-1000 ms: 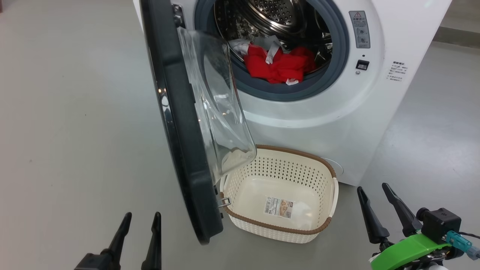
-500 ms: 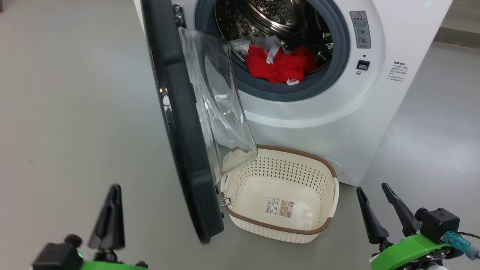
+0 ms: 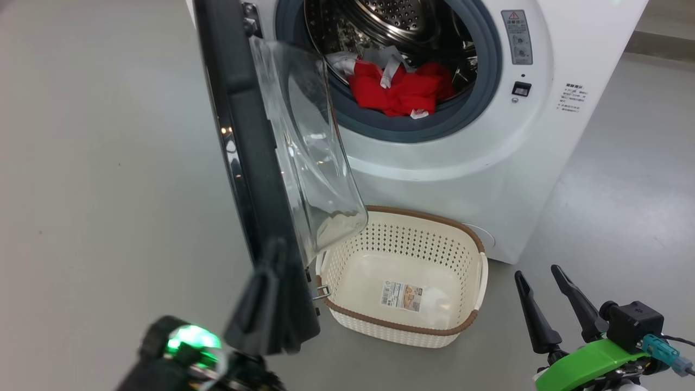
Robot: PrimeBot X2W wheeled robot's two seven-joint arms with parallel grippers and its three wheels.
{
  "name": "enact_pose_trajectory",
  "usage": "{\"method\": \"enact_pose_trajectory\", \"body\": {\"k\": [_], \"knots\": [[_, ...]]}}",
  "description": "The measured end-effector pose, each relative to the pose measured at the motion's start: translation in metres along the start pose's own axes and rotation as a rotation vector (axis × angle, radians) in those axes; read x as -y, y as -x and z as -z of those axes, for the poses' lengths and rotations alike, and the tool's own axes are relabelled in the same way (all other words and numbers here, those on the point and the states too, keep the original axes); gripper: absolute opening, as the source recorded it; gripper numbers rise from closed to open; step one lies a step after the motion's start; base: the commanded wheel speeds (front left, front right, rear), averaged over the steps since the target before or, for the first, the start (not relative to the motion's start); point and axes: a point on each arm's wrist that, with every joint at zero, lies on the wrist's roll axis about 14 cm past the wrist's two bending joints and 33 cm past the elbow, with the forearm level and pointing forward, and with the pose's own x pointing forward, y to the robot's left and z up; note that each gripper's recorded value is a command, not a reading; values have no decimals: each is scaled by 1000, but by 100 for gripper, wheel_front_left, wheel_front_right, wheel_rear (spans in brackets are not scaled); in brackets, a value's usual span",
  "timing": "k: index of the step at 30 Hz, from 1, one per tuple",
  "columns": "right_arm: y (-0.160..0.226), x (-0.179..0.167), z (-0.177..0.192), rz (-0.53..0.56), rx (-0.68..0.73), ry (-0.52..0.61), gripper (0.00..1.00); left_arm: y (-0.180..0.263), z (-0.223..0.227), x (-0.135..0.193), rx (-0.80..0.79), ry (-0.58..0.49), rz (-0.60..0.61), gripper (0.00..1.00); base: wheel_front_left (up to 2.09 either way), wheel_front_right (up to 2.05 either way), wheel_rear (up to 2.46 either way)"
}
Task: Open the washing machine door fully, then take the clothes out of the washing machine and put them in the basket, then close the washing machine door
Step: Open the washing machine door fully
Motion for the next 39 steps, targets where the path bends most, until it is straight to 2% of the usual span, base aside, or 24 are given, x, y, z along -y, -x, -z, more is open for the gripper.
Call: {"method": "enact_pose_trajectory", "body": {"k": [3, 6, 12, 15, 30, 39], "knots": [[0, 2, 2, 3, -4, -3, 100, 5, 26, 25, -81, 52, 68, 0, 0, 0, 0], [-1, 4, 5, 8, -12, -7, 100, 17, 66, 36, -211, 110, 77, 0, 0, 0, 0], [-2, 8, 11, 16, -26, -10, 100, 30, 110, 25, -354, 155, 20, 0, 0, 0, 0], [-2, 10, 12, 19, -29, -12, 100, 33, 122, 19, -393, 143, 0, 0, 0, 0, 0], [-7, 7, 7, 8, -13, -8, 100, 35, 128, -18, -408, 105, -117, 0, 0, 0, 0], [-9, 2, 8, -5, -16, -9, 100, 44, 113, -67, -371, 33, -257, 0, 0, 0, 0]]}}
